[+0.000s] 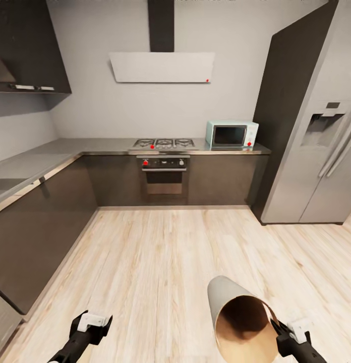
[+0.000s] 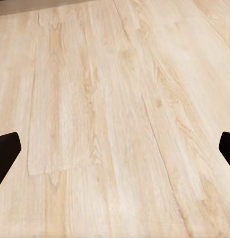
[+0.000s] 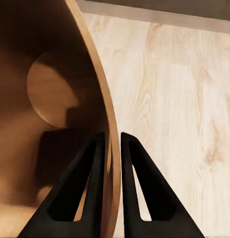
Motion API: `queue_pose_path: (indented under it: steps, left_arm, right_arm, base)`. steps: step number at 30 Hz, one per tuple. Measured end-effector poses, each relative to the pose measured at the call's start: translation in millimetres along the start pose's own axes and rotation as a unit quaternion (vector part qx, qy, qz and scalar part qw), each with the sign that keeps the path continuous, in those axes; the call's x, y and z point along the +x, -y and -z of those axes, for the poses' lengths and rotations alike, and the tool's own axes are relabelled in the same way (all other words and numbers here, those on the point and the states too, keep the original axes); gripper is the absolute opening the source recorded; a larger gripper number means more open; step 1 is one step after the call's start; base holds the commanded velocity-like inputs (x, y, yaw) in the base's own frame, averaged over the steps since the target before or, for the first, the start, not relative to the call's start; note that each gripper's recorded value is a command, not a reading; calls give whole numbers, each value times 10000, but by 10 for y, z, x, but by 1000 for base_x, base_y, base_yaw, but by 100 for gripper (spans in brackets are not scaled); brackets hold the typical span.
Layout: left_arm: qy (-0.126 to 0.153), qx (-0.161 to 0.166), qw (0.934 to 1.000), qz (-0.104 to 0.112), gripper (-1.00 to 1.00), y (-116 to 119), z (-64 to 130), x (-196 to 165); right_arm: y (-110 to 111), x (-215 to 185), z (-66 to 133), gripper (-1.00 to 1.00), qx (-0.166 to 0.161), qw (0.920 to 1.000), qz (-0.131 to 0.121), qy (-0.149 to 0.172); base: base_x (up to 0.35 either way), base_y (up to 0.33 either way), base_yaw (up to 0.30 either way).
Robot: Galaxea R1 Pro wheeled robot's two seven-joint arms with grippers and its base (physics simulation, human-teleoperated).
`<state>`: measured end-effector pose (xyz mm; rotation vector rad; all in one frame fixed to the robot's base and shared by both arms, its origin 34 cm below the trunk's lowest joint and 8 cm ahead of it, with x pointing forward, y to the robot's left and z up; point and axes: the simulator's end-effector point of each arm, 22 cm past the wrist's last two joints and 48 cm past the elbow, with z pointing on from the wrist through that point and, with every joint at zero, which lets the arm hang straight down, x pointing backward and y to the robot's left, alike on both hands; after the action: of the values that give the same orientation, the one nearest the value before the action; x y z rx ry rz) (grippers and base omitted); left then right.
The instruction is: Put the three can of soda from the living room inside the tash can in the kitchen.
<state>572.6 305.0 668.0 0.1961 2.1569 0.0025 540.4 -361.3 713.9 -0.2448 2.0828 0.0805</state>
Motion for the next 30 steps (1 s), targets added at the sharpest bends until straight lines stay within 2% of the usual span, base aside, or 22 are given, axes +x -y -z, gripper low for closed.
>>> queue_pose_path:
  steps: [2, 5, 30]
  left_arm:
    - [5, 6, 10000, -1, 100, 4, 0, -4]
    - [17, 0, 10000, 1, 100, -1, 4, -15]
    - [112, -9, 9999, -15, 100, -7, 18, -103]
  right_arm:
    - [-21, 60, 4, -100, -34, 9999, 68, -93]
    - [8, 19, 9, -100, 8, 10000, 5, -36]
    - [23, -46, 26, -100, 17, 10000, 10, 33]
  base:
    - [0, 0, -140]
    - [0, 0, -173]
    - [0, 0, -222]
